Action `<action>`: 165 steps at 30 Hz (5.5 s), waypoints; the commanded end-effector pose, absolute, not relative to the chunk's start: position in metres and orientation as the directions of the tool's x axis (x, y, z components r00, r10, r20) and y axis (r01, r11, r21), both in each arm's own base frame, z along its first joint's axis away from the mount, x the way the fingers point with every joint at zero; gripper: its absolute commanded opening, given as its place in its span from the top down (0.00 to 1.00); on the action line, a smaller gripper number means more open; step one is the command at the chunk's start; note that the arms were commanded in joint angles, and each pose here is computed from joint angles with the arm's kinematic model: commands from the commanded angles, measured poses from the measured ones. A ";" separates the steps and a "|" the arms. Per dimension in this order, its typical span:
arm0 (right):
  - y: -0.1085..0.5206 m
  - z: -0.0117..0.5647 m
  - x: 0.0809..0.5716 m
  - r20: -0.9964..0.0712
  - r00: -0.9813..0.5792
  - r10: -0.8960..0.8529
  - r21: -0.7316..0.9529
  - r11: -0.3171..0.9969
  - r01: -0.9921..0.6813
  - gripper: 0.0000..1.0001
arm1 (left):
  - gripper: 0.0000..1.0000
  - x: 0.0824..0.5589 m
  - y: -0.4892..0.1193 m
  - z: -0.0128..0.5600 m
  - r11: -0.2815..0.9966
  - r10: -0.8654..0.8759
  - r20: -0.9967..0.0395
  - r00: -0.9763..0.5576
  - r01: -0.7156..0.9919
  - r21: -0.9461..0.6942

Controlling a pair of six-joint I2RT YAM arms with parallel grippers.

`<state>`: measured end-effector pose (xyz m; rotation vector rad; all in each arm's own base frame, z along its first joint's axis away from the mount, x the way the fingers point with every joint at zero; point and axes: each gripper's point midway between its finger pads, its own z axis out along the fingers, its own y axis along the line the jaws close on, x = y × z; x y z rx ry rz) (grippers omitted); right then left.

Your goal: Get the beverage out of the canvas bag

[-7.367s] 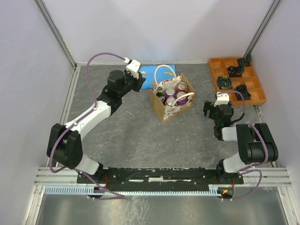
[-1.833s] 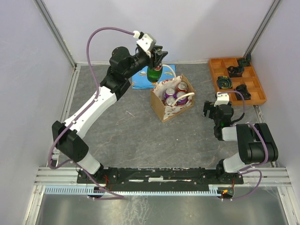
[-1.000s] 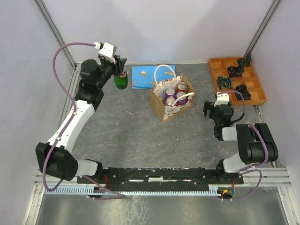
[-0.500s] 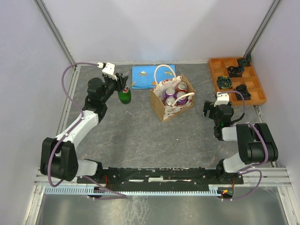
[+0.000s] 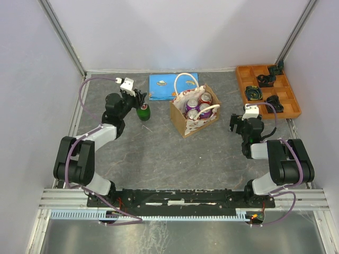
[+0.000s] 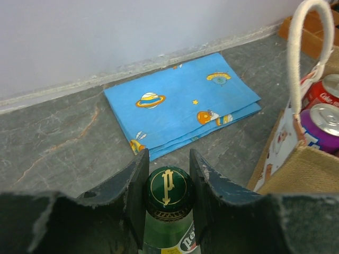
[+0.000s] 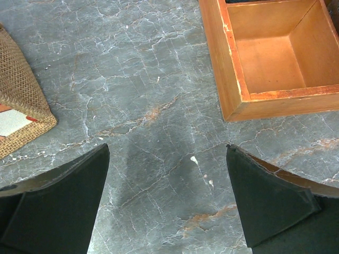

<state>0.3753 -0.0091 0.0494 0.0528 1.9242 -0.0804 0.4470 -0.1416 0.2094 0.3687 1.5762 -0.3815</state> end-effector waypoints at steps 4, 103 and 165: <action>-0.009 0.069 0.388 -0.960 -0.282 -0.005 -0.026 0.997 0.072 0.01 | 0.97 0.457 -0.128 0.284 0.904 -0.055 -0.964 0.258 0.422 0.062; -0.009 0.069 0.388 -0.959 -0.283 -0.005 -0.026 0.997 0.072 0.01 | 0.04 0.406 -0.367 0.174 0.413 0.296 -0.953 -0.059 0.908 0.072; -0.009 0.069 0.388 -0.959 -0.283 -0.005 -0.026 0.997 0.072 0.01 | 0.00 0.368 -0.370 0.124 0.584 0.421 -0.890 -0.174 0.803 0.119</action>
